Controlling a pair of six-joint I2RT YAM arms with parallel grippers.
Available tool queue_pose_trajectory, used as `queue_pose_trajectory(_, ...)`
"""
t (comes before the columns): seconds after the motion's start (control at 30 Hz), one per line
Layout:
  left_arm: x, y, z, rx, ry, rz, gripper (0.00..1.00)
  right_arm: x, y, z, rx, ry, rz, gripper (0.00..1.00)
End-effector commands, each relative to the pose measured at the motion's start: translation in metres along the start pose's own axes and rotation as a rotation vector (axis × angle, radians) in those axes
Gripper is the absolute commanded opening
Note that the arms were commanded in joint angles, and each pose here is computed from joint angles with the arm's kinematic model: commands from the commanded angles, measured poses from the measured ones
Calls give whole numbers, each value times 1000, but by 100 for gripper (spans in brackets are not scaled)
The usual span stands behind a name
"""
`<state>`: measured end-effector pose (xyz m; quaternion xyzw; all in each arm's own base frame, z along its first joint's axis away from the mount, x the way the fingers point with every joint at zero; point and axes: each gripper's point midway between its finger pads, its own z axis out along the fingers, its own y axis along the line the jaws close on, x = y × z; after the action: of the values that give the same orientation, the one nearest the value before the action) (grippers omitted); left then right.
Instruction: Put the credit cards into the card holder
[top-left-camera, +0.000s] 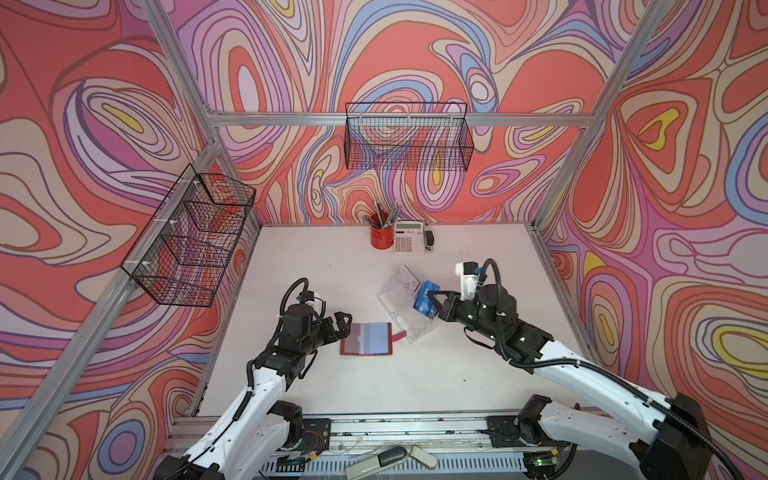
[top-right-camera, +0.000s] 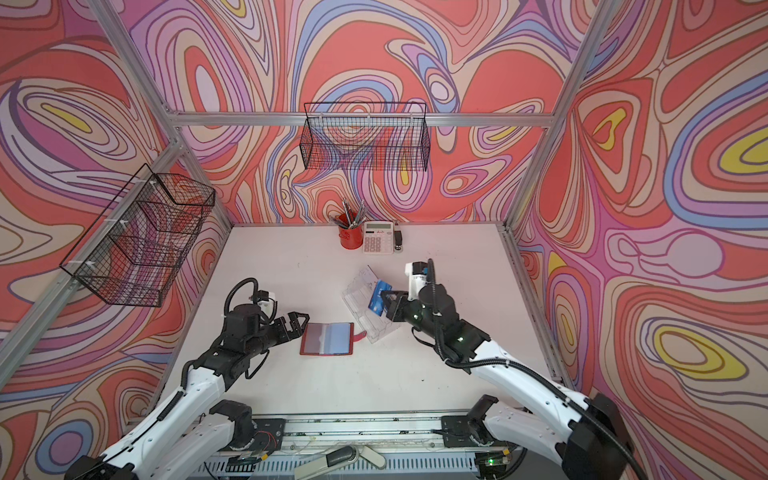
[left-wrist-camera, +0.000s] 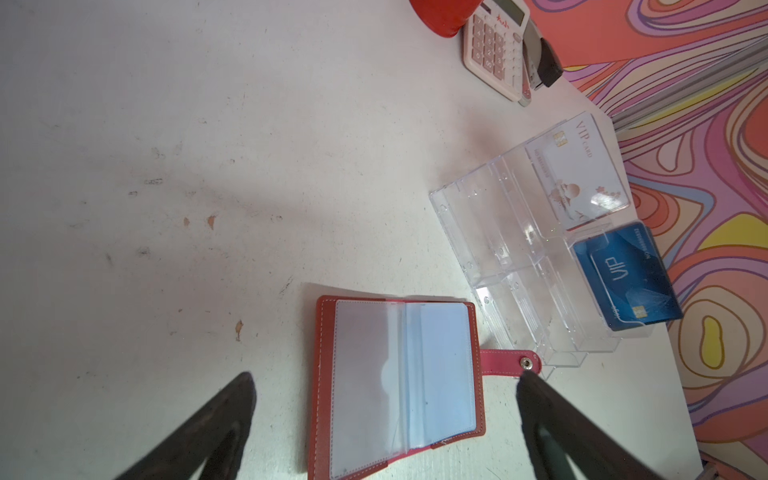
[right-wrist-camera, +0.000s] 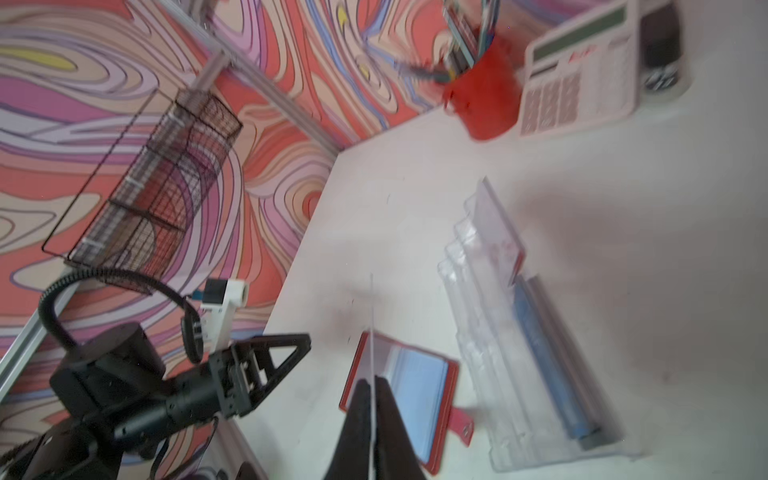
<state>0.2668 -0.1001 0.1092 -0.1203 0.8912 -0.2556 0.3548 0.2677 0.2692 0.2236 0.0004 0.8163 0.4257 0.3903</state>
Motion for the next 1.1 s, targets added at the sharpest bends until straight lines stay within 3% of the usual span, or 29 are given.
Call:
queue_pose_trajectory(0.0, 1, 7, 3, -49, 33, -37, 99, 29, 14, 29, -9, 12, 88, 0)
queue_pose_trajectory(0.13, 6, 12, 6, -77, 66, -64, 96, 72, 31, 72, -16, 112, 67, 0)
queue_pose_trajectory(0.27, 8, 16, 7, -99, 74, -85, 96, 97, 17, 103, 36, 169, 125, 0)
queue_pose_trajectory(1.07, 20, 19, 25, -103, 168, -115, 92, 150, -25, 157, 148, 285, 197, 0)
